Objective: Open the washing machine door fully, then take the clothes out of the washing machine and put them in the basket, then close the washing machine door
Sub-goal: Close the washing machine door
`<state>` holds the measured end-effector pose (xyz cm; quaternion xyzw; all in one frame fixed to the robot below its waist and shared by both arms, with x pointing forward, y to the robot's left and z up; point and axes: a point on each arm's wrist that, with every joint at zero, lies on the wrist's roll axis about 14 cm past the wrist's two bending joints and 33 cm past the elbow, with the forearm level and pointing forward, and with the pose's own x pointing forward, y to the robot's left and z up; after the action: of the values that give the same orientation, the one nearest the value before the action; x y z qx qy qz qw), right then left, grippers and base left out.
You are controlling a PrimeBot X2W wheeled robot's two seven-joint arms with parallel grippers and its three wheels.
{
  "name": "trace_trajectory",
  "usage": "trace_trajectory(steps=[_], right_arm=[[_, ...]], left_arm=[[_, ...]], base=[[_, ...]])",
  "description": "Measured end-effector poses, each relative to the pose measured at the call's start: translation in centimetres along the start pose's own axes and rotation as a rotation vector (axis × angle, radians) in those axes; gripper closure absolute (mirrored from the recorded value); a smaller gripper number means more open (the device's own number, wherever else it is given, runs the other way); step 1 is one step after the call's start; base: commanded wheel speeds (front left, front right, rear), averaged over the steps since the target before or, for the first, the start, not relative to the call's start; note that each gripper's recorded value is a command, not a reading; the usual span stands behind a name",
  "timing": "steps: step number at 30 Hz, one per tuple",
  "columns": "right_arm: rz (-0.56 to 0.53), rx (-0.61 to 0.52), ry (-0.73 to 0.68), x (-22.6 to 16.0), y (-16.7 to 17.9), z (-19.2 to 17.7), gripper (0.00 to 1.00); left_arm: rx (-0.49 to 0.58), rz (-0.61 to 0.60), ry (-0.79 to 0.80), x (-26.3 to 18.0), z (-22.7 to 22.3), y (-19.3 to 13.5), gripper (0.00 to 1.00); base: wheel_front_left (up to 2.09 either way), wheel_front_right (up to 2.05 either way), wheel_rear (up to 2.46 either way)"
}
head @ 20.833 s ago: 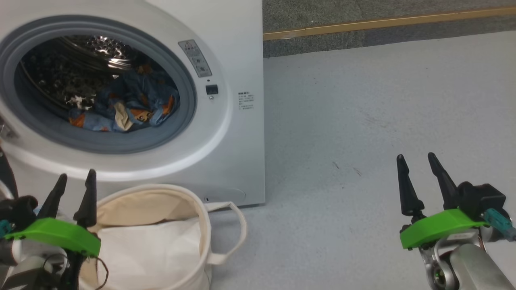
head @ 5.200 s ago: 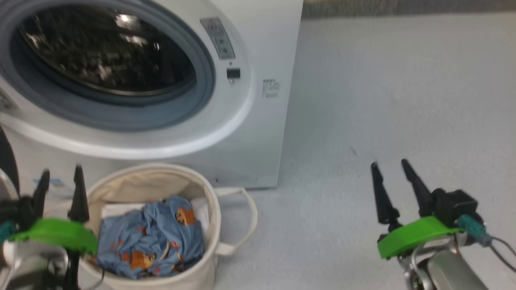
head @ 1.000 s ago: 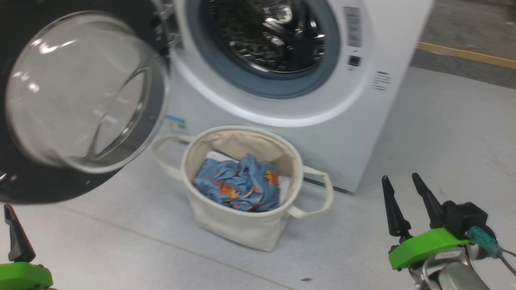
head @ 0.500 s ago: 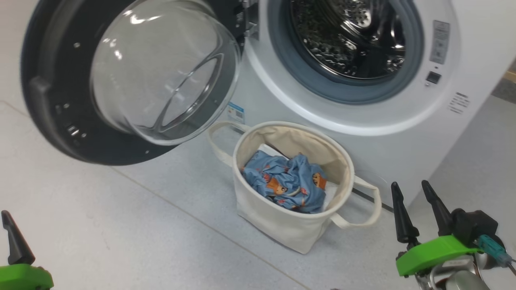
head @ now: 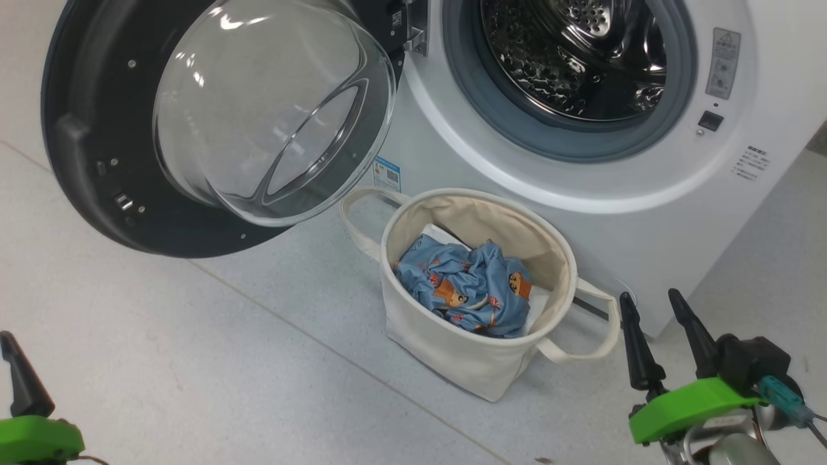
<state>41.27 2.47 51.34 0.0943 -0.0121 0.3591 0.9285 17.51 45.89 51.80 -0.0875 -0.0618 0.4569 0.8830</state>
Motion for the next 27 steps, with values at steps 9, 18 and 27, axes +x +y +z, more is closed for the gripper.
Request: trace_trajectory(steps=[9, 18, 27], right_arm=[[0.018, 0.000, 0.024, 0.7, -0.7, -1.1, 0.00], [0.042, -0.004, 0.062, 2.0, -2.5, -3.1, 0.00], [0.029, -0.025, 0.085, 2.1, -4.9, -4.2, 0.00]], left_arm=[[-0.277, 0.000, 0.049, 2.1, 0.2, -1.2, 1.00], [-0.556, -0.006, 0.178, 6.9, 0.0, -3.8, 1.00], [-0.857, -0.091, 0.320, 13.0, 2.3, -7.9, 1.00]], base=[[0.00, 0.00, 0.00], [0.00, 0.00, 0.00], [0.00, 0.00, 0.00]])
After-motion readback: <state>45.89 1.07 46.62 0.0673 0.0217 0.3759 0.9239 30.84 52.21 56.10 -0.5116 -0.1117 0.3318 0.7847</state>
